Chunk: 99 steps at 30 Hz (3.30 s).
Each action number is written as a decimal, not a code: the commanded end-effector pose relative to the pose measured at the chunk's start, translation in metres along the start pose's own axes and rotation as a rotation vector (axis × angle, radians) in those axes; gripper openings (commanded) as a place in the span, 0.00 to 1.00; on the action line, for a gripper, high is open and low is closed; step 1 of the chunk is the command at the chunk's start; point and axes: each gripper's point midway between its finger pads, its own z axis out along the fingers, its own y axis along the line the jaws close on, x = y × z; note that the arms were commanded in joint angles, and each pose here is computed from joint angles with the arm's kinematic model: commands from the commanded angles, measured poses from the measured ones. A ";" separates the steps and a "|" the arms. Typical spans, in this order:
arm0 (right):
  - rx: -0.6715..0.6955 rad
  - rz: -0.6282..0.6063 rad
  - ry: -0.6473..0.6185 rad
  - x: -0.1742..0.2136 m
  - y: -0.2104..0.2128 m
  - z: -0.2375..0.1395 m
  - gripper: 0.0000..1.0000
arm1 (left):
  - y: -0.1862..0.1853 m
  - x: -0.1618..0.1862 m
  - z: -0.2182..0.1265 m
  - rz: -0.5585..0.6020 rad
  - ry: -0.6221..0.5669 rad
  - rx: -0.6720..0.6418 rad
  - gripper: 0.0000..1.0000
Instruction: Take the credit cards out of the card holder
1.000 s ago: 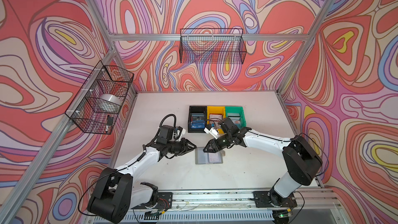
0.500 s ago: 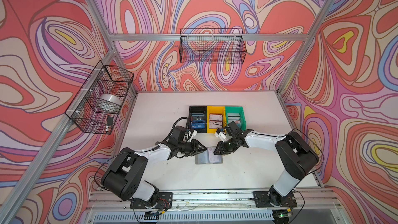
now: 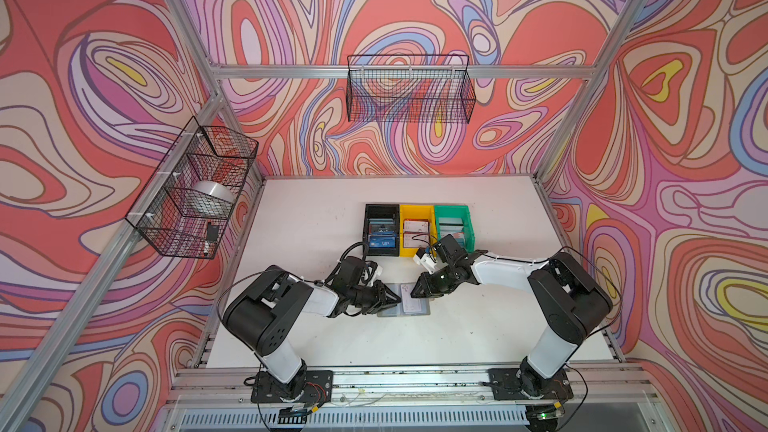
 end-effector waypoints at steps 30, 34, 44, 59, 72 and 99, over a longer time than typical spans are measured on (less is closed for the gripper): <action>0.033 0.064 0.045 0.014 -0.021 0.011 0.24 | -0.001 -0.004 -0.002 0.053 -0.032 -0.051 0.29; 0.033 0.070 0.053 0.016 -0.023 0.014 0.24 | 0.001 -0.004 -0.002 0.057 -0.030 -0.062 0.29; 0.031 0.072 0.058 0.017 -0.024 0.015 0.24 | -0.004 -0.013 0.009 0.044 -0.034 0.003 0.28; 0.029 0.076 0.064 0.018 -0.026 0.018 0.24 | -0.001 -0.013 0.011 0.040 -0.033 -0.001 0.22; 0.028 0.081 0.072 0.019 -0.027 0.020 0.24 | 0.002 -0.013 0.013 0.040 -0.033 0.003 0.18; 0.030 0.087 0.083 0.023 -0.030 0.022 0.24 | -0.003 -0.011 0.009 0.059 -0.027 0.001 0.00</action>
